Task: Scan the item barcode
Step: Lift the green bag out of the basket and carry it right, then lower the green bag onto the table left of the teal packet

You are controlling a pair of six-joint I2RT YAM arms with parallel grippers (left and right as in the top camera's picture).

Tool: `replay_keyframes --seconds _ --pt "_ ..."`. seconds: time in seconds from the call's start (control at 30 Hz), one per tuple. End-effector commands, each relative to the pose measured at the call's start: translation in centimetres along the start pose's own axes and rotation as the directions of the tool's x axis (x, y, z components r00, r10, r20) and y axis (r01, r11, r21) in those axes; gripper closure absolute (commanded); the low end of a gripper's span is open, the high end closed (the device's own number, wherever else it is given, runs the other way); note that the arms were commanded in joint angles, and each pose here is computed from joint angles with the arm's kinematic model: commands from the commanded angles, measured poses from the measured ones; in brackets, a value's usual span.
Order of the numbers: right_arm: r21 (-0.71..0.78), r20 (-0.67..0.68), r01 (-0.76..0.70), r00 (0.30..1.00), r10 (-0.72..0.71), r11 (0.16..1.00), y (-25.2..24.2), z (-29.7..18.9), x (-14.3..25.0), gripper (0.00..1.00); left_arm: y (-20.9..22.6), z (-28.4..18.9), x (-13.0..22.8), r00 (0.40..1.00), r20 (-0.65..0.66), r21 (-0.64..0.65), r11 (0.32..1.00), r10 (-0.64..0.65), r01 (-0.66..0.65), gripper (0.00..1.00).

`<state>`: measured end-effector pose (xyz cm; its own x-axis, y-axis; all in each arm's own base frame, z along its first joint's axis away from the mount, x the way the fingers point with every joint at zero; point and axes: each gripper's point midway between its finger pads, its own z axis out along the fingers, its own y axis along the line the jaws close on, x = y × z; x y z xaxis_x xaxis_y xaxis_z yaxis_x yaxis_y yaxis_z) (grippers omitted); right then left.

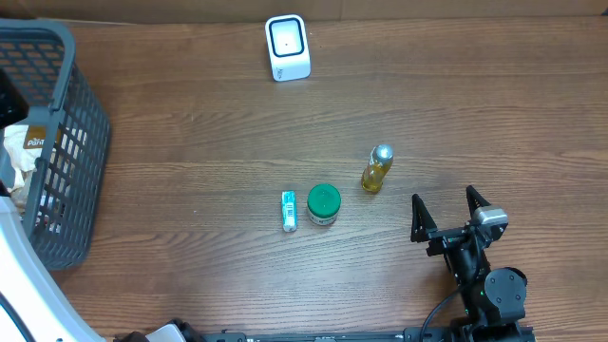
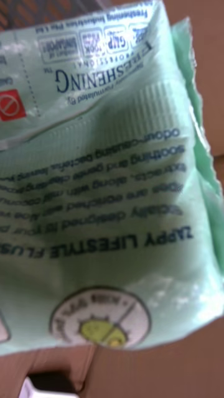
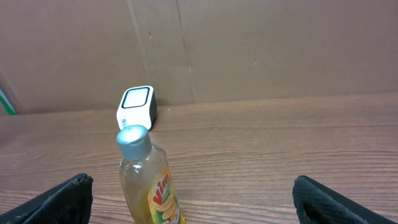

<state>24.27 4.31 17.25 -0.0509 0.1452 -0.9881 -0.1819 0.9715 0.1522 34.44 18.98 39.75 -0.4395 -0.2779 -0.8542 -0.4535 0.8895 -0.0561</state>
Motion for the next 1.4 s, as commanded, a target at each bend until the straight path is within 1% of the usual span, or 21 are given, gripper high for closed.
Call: replay_keyframes --seconds 0.0,0.13,0.2,0.33,0.47,0.53,0.67,0.77,0.9,1.0,1.1,1.2,1.37 --pt "-0.007 0.0 0.0 1.0 0.0 1.0 0.1 0.0 0.3 0.0 0.4 -0.2 -0.9 0.999 0.037 -0.045 0.999 -0.021 0.022 0.47" --pt "-0.007 0.0 0.0 1.0 0.0 1.0 0.1 0.0 0.3 0.0 0.5 0.2 -0.4 1.0 0.014 -0.05 0.999 0.01 -0.009 0.48" --pt "-0.007 0.0 0.0 1.0 0.0 1.0 0.1 0.0 0.3 0.0 -0.3 0.3 0.3 1.0 -0.016 -0.013 1.0 0.006 -0.006 0.49" --pt "-0.007 0.0 0.0 1.0 0.0 1.0 0.1 0.0 0.3 0.0 -3.8 0.2 2.6 0.994 -0.109 0.104 0.995 0.003 0.008 0.51" --pt "-0.007 0.0 0.0 1.0 0.0 1.0 0.1 0.0 0.3 0.0 -7.1 -0.4 5.6 0.974 -0.215 0.156 0.987 0.065 -0.032 0.53" --pt "-0.007 0.0 0.0 1.0 0.0 1.0 0.1 0.0 0.3 0.0 -8.6 -0.9 6.9 0.962 -0.263 0.184 0.982 0.08 -0.032 0.58" --pt "-0.007 0.0 0.0 1.0 0.0 1.0 0.1 0.0 0.3 0.0 -11.5 -1.7 9.7 0.928 -0.348 0.246 0.968 0.13 -0.044 0.58" --pt "-0.007 0.0 0.0 1.0 0.0 1.0 0.1 0.0 0.3 0.0 -13.9 -1.9 12.1 0.899 -0.392 0.302 0.95 0.196 -0.075 0.58" --pt "-0.007 0.0 0.0 1.0 0.0 1.0 0.1 0.0 0.2 0.0 -16.0 -1.1 16.9 0.839 -0.475 0.315 0.941 0.266 -0.121 0.58" --pt "-0.007 0.0 0.0 1.0 0.0 1.0 0.1 0.0 0.3 0.0 -17.2 0.0 21.2 0.789 -0.526 0.329 0.931 0.32 -0.158 0.58" --pt "-0.007 0.0 0.0 1.0 0.0 1.0 0.1 0.0 0.3 0.0 -18.4 1.2 25.7 0.746 -0.548 0.369 0.91 0.378 -0.19 0.57" --pt "-0.007 0.0 0.0 1.0 0.0 1.0 0.1 0.0 0.3 0.0 -19.1 1.9 30.0 0.706 -0.578 0.39 0.899 0.409 -0.202 0.57" --pt "-0.007 0.0 0.0 1.0 0.0 1.0 0.1 0.0 0.3 0.0 -19.5 2.8 35.0 0.664 -0.594 0.418 0.88 0.454 -0.227 0.56"
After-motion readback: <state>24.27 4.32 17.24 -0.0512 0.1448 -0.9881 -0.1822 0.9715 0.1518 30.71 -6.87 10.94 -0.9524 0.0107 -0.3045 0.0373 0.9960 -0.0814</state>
